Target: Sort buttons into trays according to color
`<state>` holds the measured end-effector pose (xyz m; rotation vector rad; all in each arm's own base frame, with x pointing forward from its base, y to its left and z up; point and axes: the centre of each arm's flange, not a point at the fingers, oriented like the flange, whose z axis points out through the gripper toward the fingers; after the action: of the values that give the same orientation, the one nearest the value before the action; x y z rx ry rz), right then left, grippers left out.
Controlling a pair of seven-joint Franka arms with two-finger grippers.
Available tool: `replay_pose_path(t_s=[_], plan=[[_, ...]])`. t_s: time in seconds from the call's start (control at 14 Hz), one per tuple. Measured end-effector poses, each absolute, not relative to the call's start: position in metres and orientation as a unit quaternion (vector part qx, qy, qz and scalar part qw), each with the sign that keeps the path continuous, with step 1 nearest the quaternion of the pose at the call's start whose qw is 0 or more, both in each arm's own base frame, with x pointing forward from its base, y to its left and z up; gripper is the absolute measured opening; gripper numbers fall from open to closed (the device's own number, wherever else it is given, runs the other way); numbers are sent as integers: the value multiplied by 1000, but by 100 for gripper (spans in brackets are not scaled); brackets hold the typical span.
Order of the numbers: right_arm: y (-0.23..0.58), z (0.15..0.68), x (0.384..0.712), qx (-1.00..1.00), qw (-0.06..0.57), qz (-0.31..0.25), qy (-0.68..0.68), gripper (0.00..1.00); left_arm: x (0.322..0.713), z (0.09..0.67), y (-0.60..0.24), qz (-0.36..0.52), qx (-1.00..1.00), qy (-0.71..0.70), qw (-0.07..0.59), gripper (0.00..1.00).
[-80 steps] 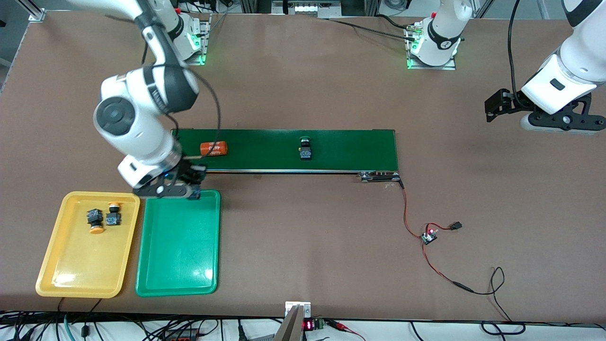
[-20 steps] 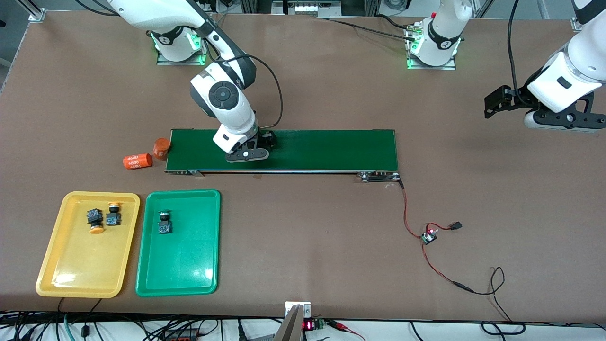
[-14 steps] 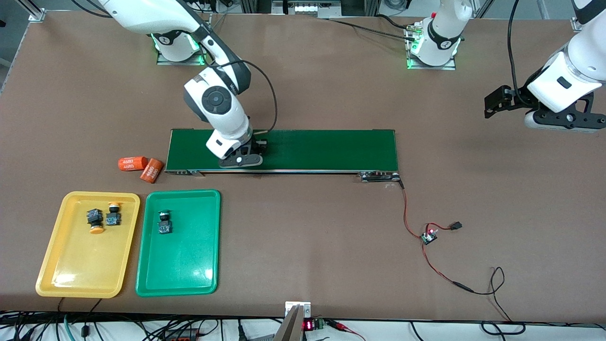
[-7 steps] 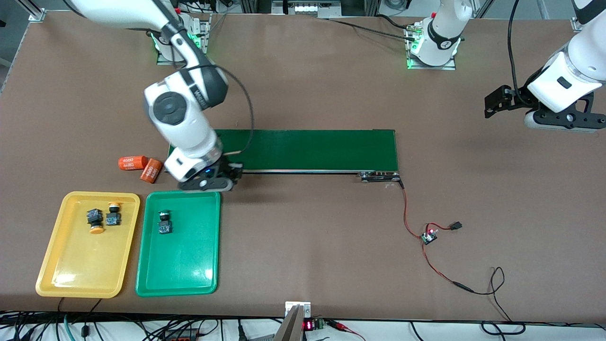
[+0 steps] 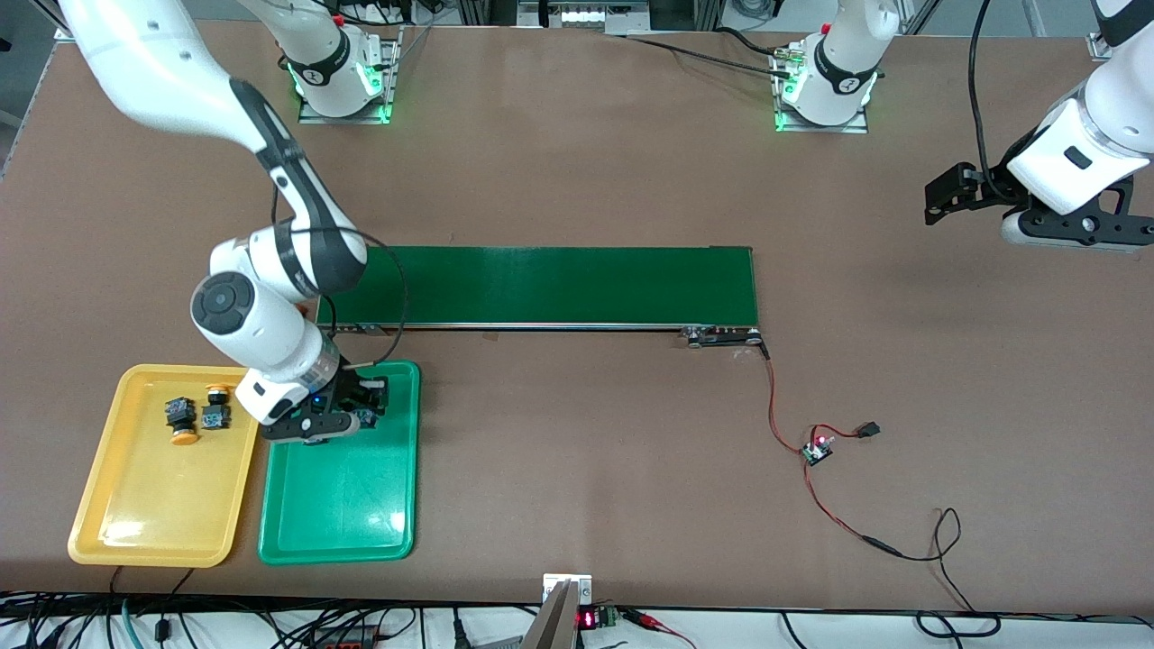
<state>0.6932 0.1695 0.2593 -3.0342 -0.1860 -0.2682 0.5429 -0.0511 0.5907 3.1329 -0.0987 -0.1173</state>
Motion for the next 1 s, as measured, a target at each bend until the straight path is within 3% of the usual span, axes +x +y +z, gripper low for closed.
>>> replay_pose_path(t_s=[0.29,0.57,0.72,0.79,1.0], plan=[[158,229,695,-994,41,-77,-60,42,543,591,-52,-37,999,-32,2,100],[152,230,698,-994,38,-81,-58,72,543,591,-52,-37,999,-32,2,100],[152,237,701,-993,40,-91,-57,95,543,591,-52,-37,999,-32,2,100],[152,246,704,-993,40,-98,-57,100,543,591,-51,-37,999,-32,2,100],[145,302,706,-994,25,-90,-54,100,543,591,-51,-37,999,-32,2,100]])
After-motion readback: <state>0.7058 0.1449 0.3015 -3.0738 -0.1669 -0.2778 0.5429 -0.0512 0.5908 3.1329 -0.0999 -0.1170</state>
